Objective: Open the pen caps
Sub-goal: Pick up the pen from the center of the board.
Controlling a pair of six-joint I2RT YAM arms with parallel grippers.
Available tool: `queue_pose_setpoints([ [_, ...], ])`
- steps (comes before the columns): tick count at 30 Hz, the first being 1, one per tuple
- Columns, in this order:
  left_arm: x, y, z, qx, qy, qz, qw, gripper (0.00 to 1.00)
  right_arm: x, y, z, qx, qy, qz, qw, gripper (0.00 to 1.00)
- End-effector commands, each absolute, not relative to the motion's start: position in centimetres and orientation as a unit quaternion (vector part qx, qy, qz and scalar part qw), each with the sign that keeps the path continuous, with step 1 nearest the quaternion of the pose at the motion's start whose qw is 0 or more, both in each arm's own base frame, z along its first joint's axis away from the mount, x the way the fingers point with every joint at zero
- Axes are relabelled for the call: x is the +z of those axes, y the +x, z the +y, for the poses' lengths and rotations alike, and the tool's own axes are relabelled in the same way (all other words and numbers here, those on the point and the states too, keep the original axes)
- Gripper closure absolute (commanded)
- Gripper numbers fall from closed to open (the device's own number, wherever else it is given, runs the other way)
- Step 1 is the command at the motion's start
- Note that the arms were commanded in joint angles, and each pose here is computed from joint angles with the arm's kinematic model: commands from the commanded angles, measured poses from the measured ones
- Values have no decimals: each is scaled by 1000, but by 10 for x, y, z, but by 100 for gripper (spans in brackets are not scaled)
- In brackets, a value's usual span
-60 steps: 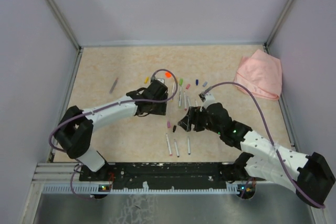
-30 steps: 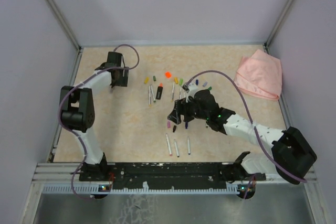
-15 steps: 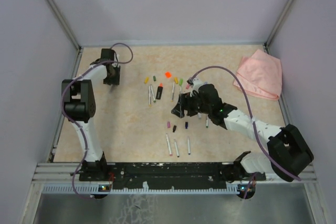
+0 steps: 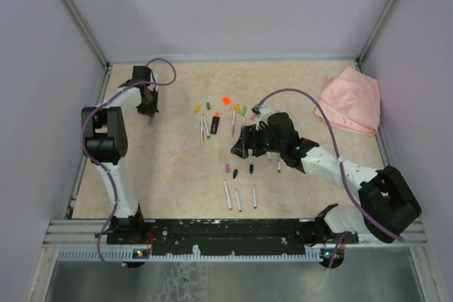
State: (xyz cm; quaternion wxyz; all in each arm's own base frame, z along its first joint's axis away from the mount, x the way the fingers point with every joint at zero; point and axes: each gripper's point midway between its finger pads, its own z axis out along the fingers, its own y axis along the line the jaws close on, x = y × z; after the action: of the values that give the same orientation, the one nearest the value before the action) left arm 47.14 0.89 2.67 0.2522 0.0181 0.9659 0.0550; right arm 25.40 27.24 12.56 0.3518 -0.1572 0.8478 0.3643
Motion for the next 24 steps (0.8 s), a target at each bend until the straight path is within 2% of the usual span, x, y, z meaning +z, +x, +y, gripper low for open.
queue_pose_setpoints([
  [1, 16, 441, 0, 27, 15, 978, 208, 100, 158, 260, 279, 393, -159, 821, 382, 28],
  [9, 74, 422, -43, -96, -6, 955, 280, 100, 208, 242, 286, 465, -184, 749, 434, 28],
  [15, 107, 374, -93, -248, -27, 917, 310, 100, 236, 230, 293, 525, -179, 705, 442, 28],
  [22, 175, 310, -154, -460, -17, 810, 365, 100, 247, 226, 302, 564, -167, 688, 424, 28],
  [24, 198, 297, -168, -504, -11, 769, 393, 100, 248, 225, 306, 578, -163, 686, 410, 35],
])
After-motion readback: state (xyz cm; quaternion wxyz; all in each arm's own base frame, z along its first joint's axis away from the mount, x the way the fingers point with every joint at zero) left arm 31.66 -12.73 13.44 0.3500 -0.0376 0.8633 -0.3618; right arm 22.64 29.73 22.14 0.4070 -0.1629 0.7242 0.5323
